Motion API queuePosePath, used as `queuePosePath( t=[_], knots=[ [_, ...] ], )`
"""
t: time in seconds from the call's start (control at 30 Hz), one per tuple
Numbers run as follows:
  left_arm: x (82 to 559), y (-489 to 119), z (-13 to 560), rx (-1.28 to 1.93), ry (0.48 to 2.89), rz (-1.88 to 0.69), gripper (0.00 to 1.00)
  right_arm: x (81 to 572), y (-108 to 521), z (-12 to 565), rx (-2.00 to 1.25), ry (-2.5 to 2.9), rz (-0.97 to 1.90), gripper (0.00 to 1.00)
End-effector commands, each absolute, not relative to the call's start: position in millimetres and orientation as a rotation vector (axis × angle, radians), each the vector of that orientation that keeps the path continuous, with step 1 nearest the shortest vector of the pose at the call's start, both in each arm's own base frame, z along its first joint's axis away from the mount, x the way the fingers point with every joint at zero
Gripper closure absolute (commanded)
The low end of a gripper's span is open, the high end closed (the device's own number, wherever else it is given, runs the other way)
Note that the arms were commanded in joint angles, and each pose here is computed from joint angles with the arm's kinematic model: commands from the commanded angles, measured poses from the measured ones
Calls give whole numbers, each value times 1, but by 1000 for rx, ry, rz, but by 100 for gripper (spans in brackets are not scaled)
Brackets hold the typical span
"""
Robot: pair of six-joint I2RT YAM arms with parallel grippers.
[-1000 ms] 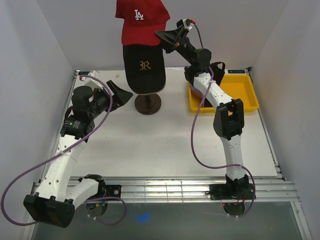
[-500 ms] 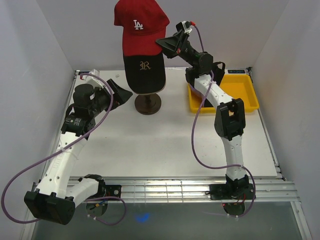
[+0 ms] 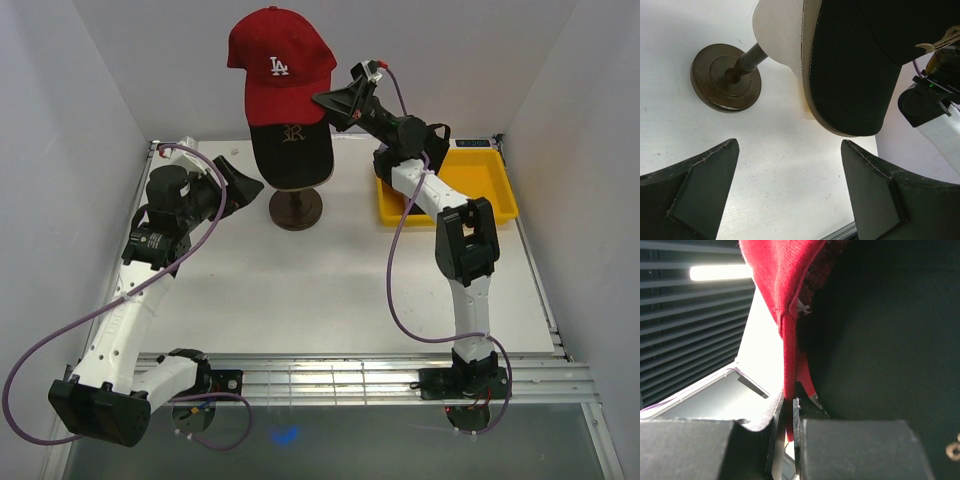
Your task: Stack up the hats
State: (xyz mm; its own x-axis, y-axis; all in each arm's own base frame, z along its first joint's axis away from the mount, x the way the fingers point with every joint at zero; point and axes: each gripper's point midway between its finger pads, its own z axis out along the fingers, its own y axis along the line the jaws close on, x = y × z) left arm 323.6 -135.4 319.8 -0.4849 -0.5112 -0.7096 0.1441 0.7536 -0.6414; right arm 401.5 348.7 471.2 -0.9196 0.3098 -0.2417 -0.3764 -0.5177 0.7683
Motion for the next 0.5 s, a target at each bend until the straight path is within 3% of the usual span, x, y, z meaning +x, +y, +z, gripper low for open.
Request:
queuePosePath(
  t=[0.0,0.47],
  knots=[
    [324,-133,339,-256,1887,-787,7,344,307,512,-226,1130,2686,92],
    [335,-135,348,-256,1878,-780,7,347,308,497,-202,1167,2698,92]
  ],
)
